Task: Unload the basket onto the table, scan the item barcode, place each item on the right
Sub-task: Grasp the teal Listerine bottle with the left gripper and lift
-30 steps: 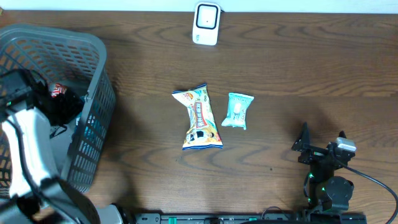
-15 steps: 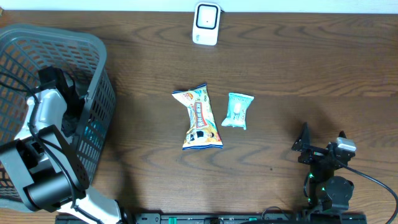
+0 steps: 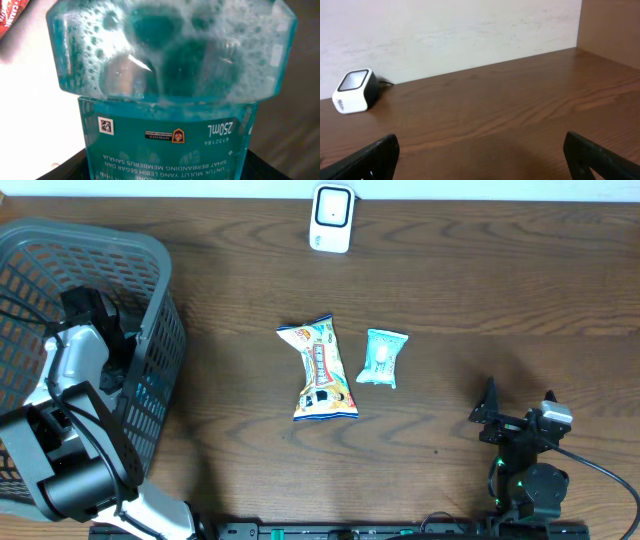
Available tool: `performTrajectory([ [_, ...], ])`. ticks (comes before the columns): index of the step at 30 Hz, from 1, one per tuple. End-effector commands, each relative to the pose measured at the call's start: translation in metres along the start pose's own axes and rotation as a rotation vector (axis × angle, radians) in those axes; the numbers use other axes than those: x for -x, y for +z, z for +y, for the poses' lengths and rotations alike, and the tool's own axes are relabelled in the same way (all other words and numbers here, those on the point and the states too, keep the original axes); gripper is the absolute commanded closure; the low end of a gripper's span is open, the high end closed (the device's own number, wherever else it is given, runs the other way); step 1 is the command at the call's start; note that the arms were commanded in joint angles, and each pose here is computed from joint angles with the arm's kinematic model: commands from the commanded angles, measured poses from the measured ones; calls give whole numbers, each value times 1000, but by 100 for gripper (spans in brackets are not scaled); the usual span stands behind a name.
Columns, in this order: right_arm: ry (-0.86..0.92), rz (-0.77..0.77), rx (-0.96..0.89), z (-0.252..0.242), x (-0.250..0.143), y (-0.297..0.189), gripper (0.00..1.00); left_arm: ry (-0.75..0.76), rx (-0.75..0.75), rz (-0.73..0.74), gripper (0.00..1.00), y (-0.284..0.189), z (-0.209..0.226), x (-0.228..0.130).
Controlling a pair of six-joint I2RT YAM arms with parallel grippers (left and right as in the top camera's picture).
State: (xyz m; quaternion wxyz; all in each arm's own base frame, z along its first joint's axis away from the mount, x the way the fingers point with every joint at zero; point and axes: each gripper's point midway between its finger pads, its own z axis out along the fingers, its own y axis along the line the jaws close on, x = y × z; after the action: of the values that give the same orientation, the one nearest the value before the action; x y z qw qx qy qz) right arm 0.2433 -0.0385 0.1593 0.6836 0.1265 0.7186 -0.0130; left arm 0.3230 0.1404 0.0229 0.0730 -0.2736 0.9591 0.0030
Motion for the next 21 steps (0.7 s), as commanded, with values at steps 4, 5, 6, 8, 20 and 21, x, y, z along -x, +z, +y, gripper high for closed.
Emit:
performTrajectory([
  [4, -15, 1, 3, 0, -1, 0, 1, -14, -1, 116, 55, 18, 1, -31],
  [5, -15, 1, 3, 0, -1, 0, 1, -16, 1, 106, 55, 14, 2, -29],
  [6, -15, 1, 3, 0, -1, 0, 1, -16, -3, 85, 55, 9, 1, -25],
  [8, -15, 1, 3, 0, -1, 0, 1, -15, -7, 57, 55, 1, 0, -21],
  [20, -15, 1, 3, 0, -1, 0, 1, -14, -46, -207, 55, -82, -4, 5],
  [21, -15, 1, 3, 0, -1, 0, 1, -20, -48, -230, 55, -89, -4, 6],
])
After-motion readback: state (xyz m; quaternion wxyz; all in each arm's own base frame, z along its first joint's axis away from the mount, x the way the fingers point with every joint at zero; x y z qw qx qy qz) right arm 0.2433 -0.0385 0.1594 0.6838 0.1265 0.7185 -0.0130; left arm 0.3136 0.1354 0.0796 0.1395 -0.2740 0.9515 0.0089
